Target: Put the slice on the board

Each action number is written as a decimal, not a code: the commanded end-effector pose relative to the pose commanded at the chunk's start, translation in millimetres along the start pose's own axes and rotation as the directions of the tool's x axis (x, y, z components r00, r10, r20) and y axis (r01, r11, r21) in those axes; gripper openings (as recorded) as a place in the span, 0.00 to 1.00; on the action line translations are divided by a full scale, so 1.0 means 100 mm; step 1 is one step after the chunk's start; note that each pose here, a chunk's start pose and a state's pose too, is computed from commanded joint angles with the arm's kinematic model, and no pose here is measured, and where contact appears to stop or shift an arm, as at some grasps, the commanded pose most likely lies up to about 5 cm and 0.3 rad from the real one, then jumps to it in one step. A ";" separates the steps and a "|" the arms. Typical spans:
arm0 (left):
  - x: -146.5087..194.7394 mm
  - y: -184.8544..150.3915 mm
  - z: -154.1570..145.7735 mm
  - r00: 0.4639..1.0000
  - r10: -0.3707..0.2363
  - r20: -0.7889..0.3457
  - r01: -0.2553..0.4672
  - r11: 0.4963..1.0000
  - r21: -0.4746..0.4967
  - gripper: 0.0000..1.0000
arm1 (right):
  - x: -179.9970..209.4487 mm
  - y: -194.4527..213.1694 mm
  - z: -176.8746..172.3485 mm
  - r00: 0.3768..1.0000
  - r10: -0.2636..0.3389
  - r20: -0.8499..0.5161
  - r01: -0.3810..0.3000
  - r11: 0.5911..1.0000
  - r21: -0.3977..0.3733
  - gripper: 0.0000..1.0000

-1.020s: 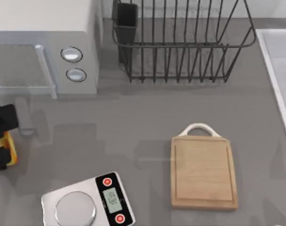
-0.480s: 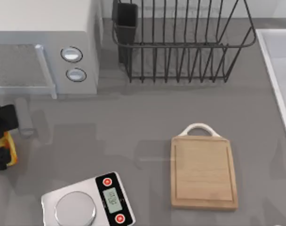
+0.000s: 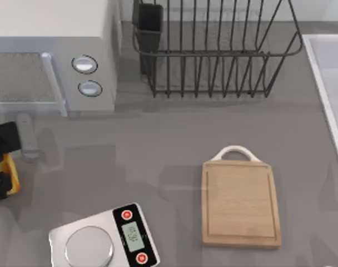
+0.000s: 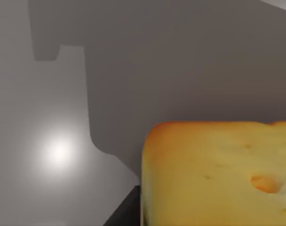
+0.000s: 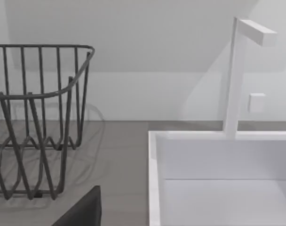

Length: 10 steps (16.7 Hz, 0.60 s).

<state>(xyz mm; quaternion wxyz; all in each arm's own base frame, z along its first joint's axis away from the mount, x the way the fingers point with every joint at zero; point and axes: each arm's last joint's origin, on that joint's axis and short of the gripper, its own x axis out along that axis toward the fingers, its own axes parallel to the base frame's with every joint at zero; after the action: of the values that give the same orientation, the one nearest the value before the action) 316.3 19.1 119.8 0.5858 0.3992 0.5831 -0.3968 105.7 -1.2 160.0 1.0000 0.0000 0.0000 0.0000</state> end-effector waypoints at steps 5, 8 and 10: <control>-0.51 0.03 0.01 1.000 -0.013 -0.004 0.013 1.000 0.002 0.00 | 0.00 0.00 0.00 1.000 0.000 0.000 0.000 1.000 0.000 1.00; -0.84 0.01 0.01 1.000 -0.012 -0.004 0.012 1.000 0.008 0.00 | 0.00 0.00 0.00 1.000 0.000 0.000 0.000 1.000 0.000 1.00; -0.95 -0.01 0.01 1.000 -0.003 -0.001 0.003 1.000 0.005 0.00 | 0.00 0.00 0.00 1.000 0.000 0.000 0.000 1.000 0.000 1.00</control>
<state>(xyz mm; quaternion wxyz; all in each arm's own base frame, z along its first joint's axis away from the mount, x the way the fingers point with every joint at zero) 315.2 17.8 214.9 0.5839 0.4001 0.5829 -0.3990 105.7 -1.2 160.0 1.0000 0.0000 0.0000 0.0000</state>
